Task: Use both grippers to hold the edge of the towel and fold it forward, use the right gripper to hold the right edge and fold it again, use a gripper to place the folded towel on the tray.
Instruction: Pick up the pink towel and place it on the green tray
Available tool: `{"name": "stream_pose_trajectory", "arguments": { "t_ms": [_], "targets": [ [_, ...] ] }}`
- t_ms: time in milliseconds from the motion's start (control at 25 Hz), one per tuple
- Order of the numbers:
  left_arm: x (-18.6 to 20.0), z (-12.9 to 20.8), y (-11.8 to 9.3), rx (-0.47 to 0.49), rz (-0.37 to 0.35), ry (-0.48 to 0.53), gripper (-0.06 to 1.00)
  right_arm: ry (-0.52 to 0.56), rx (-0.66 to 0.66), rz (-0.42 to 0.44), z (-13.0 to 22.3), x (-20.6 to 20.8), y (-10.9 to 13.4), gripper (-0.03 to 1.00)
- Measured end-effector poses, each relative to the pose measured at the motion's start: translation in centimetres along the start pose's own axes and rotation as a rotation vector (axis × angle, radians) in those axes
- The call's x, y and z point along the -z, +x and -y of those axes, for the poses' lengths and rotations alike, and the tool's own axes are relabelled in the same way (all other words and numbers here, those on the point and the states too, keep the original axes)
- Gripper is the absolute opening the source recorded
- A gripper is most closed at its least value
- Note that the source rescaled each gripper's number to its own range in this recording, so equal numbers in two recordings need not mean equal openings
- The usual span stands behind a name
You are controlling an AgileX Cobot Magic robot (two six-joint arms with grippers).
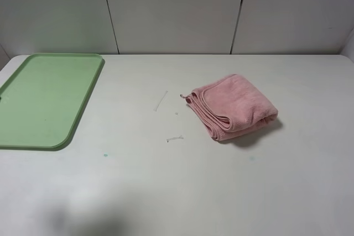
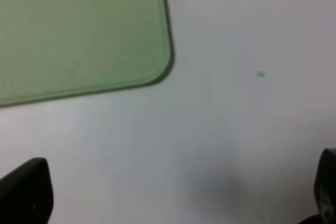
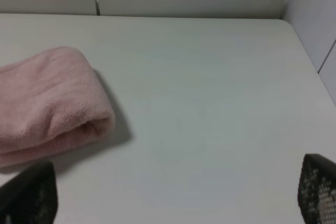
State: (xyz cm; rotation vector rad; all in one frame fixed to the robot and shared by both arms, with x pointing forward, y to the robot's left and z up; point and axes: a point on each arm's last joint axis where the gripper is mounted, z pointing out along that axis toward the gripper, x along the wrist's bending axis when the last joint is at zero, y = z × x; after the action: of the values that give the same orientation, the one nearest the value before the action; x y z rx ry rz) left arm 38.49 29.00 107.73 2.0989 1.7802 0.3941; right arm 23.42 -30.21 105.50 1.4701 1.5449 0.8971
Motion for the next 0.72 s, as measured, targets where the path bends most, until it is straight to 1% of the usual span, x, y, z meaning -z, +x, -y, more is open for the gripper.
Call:
{"name": "stream_pose_trajectory", "arguments": {
  "t_ms": [120,280,480,720],
  "targets": [
    [-2.1,-2.2,-1.0,-0.069,0.034,0.005,1.0,-0.001,0.0,0.0,0.0,0.0,0.0,1.0],
    [-5.1,-5.0,-3.6,-0.129,0.087,0.021,1.0,-0.001,0.0,0.0,0.0,0.0,0.0,1.0],
    [-9.1,-8.0,-7.9,-0.17,0.142,0.06,1.0,-0.001,0.0,0.0,0.0,0.0,0.0,1.0],
    [-13.4,-10.7,-13.9,-0.237,0.199,0.07,1.0,-0.002,-0.001,0.0,0.0,0.0,0.0,1.0]
  ]
}}
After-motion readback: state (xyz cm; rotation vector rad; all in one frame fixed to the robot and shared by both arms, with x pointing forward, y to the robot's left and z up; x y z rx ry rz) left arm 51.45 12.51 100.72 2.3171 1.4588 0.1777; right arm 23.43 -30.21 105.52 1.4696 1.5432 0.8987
